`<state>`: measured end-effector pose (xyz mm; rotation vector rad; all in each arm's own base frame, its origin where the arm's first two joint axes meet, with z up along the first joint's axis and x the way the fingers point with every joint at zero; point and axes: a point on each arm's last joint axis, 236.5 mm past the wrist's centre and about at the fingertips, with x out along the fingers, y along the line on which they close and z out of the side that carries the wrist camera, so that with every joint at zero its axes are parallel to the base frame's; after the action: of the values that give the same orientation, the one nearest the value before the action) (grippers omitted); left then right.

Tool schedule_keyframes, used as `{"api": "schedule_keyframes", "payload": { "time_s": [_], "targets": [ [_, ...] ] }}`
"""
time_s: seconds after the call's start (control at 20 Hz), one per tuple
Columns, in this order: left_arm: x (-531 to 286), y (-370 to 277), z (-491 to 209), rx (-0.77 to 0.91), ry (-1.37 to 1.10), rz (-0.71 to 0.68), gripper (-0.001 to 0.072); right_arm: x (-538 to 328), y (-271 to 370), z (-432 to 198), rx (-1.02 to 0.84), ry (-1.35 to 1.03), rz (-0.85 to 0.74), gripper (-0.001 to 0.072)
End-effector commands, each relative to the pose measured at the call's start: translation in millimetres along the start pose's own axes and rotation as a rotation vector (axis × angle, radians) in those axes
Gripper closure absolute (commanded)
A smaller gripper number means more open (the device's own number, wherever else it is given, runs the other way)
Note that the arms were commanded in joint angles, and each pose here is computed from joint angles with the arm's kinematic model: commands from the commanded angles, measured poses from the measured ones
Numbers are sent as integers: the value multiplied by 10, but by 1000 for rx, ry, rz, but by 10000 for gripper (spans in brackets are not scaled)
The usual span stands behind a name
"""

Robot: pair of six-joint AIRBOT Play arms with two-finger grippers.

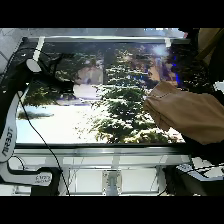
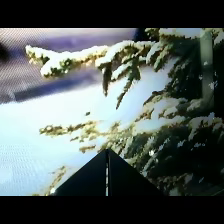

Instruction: Fold the clothes and pants, and hang the long-sleeved shirts on hangers.

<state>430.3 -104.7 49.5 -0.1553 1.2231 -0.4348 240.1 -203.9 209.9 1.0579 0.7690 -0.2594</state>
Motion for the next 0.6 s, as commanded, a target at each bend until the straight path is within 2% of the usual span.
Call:
{"api": "schedule_keyframes", "payload": {
  "time_s": [0.0,0.05,0.1,0.15,0.35,0.55],
  "targets": [
    [-622,-186,383,36,-251,35,698,-69,1552,-231,-392,-71,413,589],
    [-896,-280,481,47,-341,43,699,71,1773,-552,-529,-1,423,632],
    [-1188,-387,533,52,-424,47,698,255,1889,-873,-654,75,394,633],
    [-1435,-490,528,71,-481,49,699,428,1923,-1132,-739,146,347,679],
    [-2105,-804,367,133,-617,52,699,815,2021,-2157,-1051,409,280,679],
    [-2261,-900,236,155,-628,50,698,843,2136,-2655,-1214,472,305,678]
  ]
}}
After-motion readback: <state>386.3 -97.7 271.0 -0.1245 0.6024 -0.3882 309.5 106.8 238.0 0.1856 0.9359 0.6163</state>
